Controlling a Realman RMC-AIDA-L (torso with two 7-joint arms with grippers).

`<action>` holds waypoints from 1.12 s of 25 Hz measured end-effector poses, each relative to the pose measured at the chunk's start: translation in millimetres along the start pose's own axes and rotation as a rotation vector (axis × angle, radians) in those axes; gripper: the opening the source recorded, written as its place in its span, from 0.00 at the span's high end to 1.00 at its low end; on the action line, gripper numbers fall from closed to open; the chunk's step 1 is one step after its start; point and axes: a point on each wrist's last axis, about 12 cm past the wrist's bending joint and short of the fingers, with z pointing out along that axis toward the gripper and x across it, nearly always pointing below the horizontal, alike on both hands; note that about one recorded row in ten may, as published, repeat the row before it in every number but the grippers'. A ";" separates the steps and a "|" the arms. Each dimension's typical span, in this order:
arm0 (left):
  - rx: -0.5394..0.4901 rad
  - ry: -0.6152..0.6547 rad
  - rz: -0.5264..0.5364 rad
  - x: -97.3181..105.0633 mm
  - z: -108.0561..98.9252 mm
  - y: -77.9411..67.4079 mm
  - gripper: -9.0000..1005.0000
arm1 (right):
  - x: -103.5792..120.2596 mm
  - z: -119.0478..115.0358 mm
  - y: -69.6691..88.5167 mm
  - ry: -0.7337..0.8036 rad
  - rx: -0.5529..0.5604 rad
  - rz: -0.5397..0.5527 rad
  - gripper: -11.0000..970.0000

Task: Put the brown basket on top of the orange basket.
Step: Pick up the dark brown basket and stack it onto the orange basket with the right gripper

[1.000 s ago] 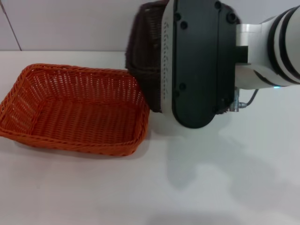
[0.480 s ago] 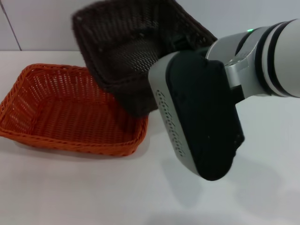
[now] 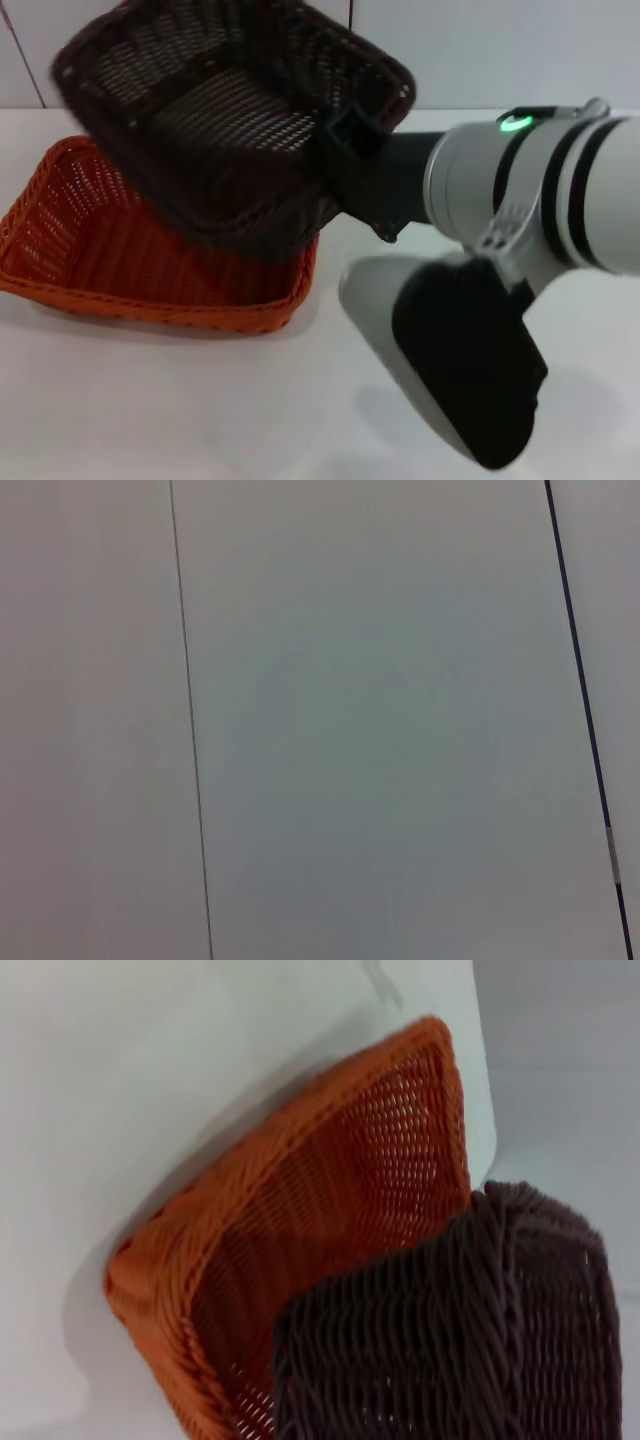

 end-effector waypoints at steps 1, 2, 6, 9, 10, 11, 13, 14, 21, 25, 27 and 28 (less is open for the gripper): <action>0.000 0.000 0.000 0.0 0.0 0.0 0.22 | -1.5 0.3 2.4 -0.006 0.012 -0.020 0.77; -0.001 -0.001 -0.002 -0.3 -0.1 -0.1 0.22 | -2.8 0.4 4.0 -0.011 0.026 -0.034 0.77; -0.001 0.002 -0.004 0.0 -0.5 -0.3 0.22 | -7.2 1.4 9.6 -0.025 0.066 -0.089 0.77; -0.001 0.002 -0.004 0.0 -0.5 -0.3 0.22 | -8.6 4.2 13.9 -0.027 0.076 -0.116 0.77; 0.004 0.003 -0.005 0.1 -0.8 -1.3 0.22 | -8.7 5.4 15.1 -0.027 0.075 -0.119 0.77; 0.005 0.004 -0.005 0.2 -1.0 -1.6 0.22 | -8.6 6.6 16.4 -0.027 0.071 -0.120 0.76; 0.005 0.004 -0.005 0.2 -1.0 -1.6 0.22 | -7.9 9.0 18.9 -0.026 0.062 -0.118 0.76; 0.006 0.005 -0.005 0.3 -1.1 -1.7 0.22 | -7.4 10.3 20.0 -0.025 0.059 -0.116 0.76; 0.009 0.007 -0.003 0.8 -2.1 -1.7 0.22 | -2.2 12.7 22.0 -0.009 0.078 -0.087 0.76; 0.010 0.008 -0.003 0.8 -2.2 -1.9 0.22 | -0.5 13.4 22.0 -0.004 0.080 -0.086 0.76; 0.015 0.008 -0.002 1.0 -2.5 -2.6 0.22 | 0.3 16.1 23.4 -0.003 0.074 -0.095 0.76; 0.015 0.008 -0.002 1.0 -2.5 -2.6 0.22 | 0.3 16.1 23.4 -0.003 0.074 -0.095 0.76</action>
